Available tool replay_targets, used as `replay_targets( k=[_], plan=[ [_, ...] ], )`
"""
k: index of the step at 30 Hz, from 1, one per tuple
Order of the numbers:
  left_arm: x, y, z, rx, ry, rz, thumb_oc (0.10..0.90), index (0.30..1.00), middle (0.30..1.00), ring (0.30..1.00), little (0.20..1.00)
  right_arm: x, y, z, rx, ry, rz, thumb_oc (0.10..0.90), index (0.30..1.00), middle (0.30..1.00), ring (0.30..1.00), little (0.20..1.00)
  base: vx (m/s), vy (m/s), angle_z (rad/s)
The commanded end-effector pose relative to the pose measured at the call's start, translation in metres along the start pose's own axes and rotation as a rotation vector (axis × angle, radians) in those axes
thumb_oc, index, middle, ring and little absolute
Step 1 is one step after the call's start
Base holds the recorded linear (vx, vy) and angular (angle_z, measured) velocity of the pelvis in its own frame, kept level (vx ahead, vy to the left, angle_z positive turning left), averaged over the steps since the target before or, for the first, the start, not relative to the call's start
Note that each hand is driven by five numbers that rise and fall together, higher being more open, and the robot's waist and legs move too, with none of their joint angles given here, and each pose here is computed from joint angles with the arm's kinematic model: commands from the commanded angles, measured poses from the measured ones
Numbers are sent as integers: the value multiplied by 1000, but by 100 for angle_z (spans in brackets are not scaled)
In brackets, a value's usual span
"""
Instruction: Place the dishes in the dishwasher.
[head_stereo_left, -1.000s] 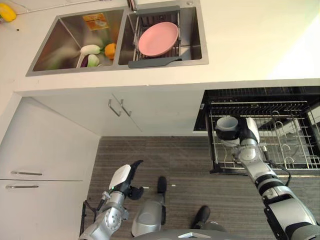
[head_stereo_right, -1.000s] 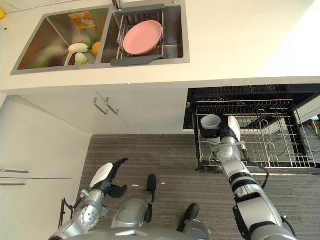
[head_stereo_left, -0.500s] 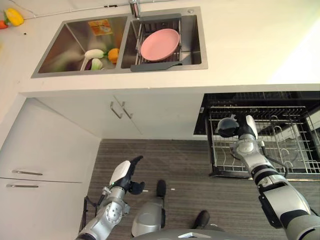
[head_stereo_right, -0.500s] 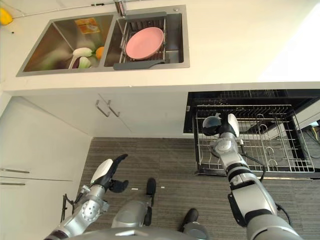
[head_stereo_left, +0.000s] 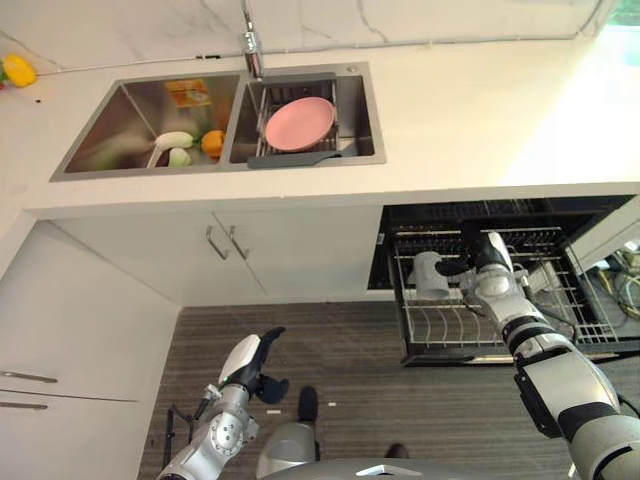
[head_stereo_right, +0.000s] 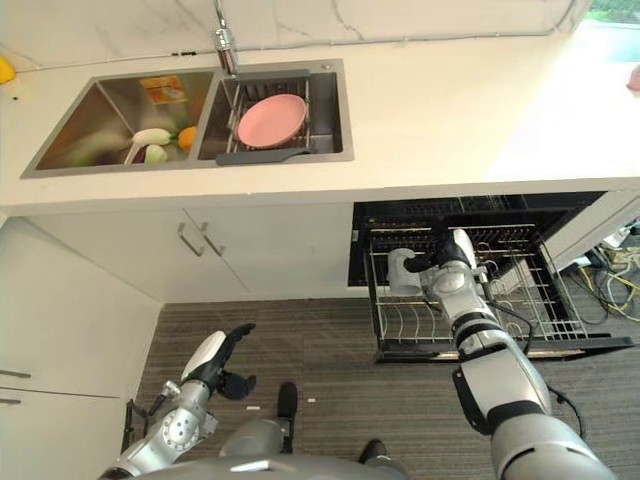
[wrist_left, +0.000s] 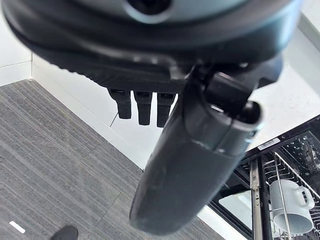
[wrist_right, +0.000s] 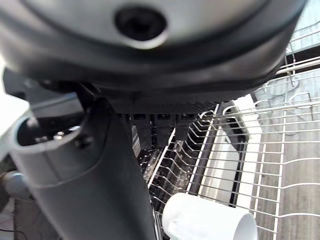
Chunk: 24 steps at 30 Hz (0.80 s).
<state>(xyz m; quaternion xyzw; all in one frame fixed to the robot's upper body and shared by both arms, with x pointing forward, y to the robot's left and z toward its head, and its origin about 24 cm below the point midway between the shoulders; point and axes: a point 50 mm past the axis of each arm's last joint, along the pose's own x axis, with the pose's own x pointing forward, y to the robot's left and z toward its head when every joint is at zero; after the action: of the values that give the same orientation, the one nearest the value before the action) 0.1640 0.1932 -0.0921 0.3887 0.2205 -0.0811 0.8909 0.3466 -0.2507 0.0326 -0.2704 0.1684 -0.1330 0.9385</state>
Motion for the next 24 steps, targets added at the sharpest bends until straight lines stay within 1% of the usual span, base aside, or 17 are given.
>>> replay_targets(
  k=[1,2,3,4,5,6,7,8,9,10,13,17,19,24],
  plan=[
    [10,12,-10,-66,90,109,800,900,900,900,900,-28,-18,82,134,-500,-6,800,900,900,900,900,12,33,-21],
    [3,-4,-30,-135,228,102,800,900,900,900,900,-74,-33,89,294,-723,-11,800,900,900,900,900,21,34,-21],
    [-2,-13,-40,-180,310,94,800,900,900,900,900,-87,-33,83,364,-762,20,800,900,900,900,900,15,27,-14],
    [-2,-14,-40,-178,310,91,800,900,900,900,900,-88,-34,82,365,-759,21,800,900,900,900,900,31,5,-4],
    [-16,-30,-58,-272,445,67,800,900,900,900,900,-119,-45,89,457,-898,62,800,900,900,900,900,16,-1,-10],
    [-23,-38,-66,-325,518,56,800,900,900,900,900,-131,-46,93,503,-961,102,800,900,900,900,900,13,-1,-16],
    [-35,-47,-78,-367,613,37,800,900,900,900,900,-142,-49,97,552,-1015,139,800,900,900,900,900,-3,0,-9],
    [-41,-52,-84,-381,665,21,800,900,900,900,900,-147,-49,98,589,-1037,143,800,900,900,900,900,0,0,0],
    [-41,-52,-84,-381,665,21,800,900,900,900,900,-147,-49,98,589,-1037,143,800,900,900,900,900,16,2,-7],
    [-60,-65,-99,-446,805,-8,800,900,900,900,900,-163,-51,111,626,-1136,163,800,900,900,900,900,11,3,-15],
    [-57,-61,-100,-445,812,20,800,900,900,900,900,-171,-52,125,632,-1217,177,800,900,900,900,900,-60,-32,-1],
    [-47,-53,-97,-579,868,136,800,900,900,900,900,-181,-56,138,608,-1301,151,800,900,900,900,900,-57,56,59],
    [-46,-52,-97,-578,879,145,800,900,900,900,900,-179,-55,135,597,-1277,148,800,900,900,900,900,182,200,110],
    [-48,-58,-94,-543,881,132,800,900,900,900,900,-178,-58,129,570,-1257,107,800,900,900,900,900,188,234,15]
  ],
)
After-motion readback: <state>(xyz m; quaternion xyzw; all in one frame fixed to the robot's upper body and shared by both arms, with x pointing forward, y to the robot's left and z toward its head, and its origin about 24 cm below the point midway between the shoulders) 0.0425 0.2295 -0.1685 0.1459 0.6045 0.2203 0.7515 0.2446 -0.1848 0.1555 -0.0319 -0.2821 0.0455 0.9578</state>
